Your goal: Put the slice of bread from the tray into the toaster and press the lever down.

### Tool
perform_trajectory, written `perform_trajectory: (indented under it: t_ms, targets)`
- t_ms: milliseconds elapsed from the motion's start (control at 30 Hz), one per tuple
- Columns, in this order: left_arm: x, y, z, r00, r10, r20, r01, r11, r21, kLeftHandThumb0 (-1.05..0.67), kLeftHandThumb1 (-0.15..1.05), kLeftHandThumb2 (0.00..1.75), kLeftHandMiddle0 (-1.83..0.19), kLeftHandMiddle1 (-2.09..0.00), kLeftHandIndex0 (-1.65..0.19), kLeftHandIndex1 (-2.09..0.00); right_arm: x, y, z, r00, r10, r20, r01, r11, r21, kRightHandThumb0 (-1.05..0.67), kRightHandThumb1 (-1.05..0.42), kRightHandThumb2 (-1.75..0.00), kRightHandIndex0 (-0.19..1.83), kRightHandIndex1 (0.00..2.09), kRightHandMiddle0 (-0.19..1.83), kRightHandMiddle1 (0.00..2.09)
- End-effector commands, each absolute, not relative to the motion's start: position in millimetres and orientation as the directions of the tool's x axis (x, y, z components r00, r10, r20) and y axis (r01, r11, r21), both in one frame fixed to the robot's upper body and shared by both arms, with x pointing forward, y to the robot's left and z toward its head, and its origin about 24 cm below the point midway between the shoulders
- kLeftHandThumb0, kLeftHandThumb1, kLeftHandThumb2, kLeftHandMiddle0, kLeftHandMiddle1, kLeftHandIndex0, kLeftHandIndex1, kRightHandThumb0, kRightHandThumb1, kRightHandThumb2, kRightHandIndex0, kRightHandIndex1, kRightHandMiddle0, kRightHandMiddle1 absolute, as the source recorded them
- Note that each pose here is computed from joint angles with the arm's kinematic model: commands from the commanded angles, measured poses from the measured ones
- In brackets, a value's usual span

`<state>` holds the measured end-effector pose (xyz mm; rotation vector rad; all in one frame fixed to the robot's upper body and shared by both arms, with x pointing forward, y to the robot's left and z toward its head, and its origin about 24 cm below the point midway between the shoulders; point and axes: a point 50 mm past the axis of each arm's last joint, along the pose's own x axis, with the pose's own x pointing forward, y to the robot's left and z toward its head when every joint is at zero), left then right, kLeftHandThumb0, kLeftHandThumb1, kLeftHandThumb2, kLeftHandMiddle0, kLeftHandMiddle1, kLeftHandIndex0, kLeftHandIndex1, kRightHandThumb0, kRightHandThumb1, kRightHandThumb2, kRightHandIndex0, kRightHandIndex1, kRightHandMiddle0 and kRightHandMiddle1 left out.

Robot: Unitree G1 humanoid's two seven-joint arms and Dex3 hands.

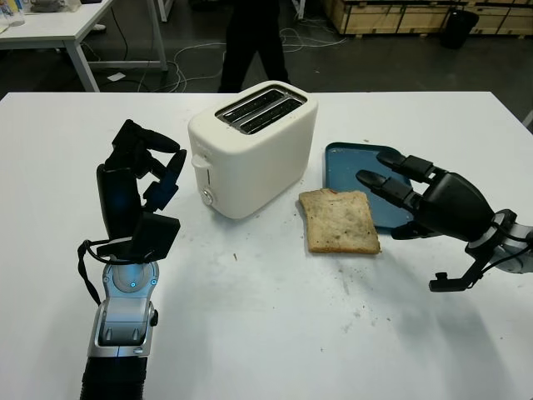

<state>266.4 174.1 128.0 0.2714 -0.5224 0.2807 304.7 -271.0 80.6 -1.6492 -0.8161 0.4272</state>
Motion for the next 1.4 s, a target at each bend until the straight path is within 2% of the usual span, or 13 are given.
perform_trajectory:
  t_ms: [0, 300, 467, 833, 1000, 1100, 1133, 1167, 1233, 1367]
  targets:
    - [265.2, 174.7, 129, 0.824, 0.190, 0.534, -0.336, 0.923, 0.189, -0.36, 0.92, 0.26, -0.82, -1.75, -0.55, -1.59, 304, -268, 76, 0.684, 0.715, 0.146, 0.276, -0.068, -0.959, -0.75, -0.76, -0.02, 0.27, 0.03, 0.20, 0.02]
    - [264.6, 174.4, 130, 0.819, 0.191, 0.542, -0.343, 0.919, 0.194, -0.35, 0.92, 0.25, -0.83, -1.75, -0.57, -1.60, 305, -260, 66, 0.673, 0.734, 0.090, 0.223, -0.085, -0.971, -0.70, -0.76, 0.00, 0.29, 0.03, 0.26, 0.02]
    - [264.8, 174.2, 130, 0.823, 0.192, 0.535, -0.330, 0.928, 0.175, -0.35, 0.92, 0.25, -0.83, -1.75, -0.56, -1.60, 305, -255, 61, 0.660, 0.746, 0.091, 0.238, -0.093, -0.967, -0.70, -0.75, 0.00, 0.26, 0.01, 0.25, 0.00]
    - [264.6, 173.5, 130, 0.822, 0.195, 0.535, -0.335, 0.925, 0.178, -0.36, 0.92, 0.25, -0.83, -1.75, -0.56, -1.61, 304, -247, 57, 0.609, 0.783, 0.125, 0.292, -0.075, -0.954, -0.63, -0.71, 0.00, 0.33, 0.03, 0.28, 0.01]
    - [264.7, 173.8, 130, 0.823, 0.192, 0.535, -0.334, 0.925, 0.181, -0.36, 0.92, 0.25, -0.83, -1.75, -0.55, -1.62, 305, -246, 56, 0.589, 0.801, 0.106, 0.324, -0.113, -0.939, -0.60, -0.72, -0.01, 0.32, 0.02, 0.28, 0.00]
    - [264.6, 173.4, 130, 0.823, 0.194, 0.534, -0.336, 0.924, 0.182, -0.35, 0.92, 0.25, -0.83, -1.75, -0.55, -1.62, 306, -244, 57, 0.545, 0.831, 0.109, 0.378, -0.128, -0.917, -0.47, -0.73, 0.00, 0.35, 0.03, 0.32, 0.02]
    - [264.6, 173.4, 131, 0.823, 0.191, 0.536, -0.335, 0.924, 0.184, -0.35, 0.92, 0.25, -0.83, -1.75, -0.55, -1.62, 307, -242, 58, 0.523, 0.845, 0.113, 0.404, -0.129, -0.905, -0.35, -0.75, -0.01, 0.39, 0.05, 0.36, 0.03]
    - [264.5, 173.3, 131, 0.822, 0.190, 0.536, -0.334, 0.924, 0.185, -0.36, 0.92, 0.25, -0.82, -1.75, -0.55, -1.62, 307, -241, 58, 0.500, 0.859, 0.112, 0.429, -0.134, -0.893, -0.15, -0.80, -0.03, 0.47, 0.09, 0.43, 0.05]
    - [264.5, 173.5, 131, 0.822, 0.188, 0.538, -0.333, 0.925, 0.186, -0.36, 0.92, 0.25, -0.82, -1.75, -0.55, -1.62, 308, -239, 58, 0.461, 0.884, 0.085, 0.469, -0.162, -0.868, 0.02, -0.86, -0.03, 0.57, 0.14, 0.52, 0.07]
    - [264.1, 172.7, 131, 0.821, 0.192, 0.538, -0.333, 0.926, 0.178, -0.37, 0.92, 0.25, -0.82, -1.75, -0.55, -1.63, 313, -235, 59, 0.432, 0.902, 0.015, 0.508, -0.230, -0.830, 0.00, -0.86, -0.01, 0.75, 0.22, 0.69, 0.11]
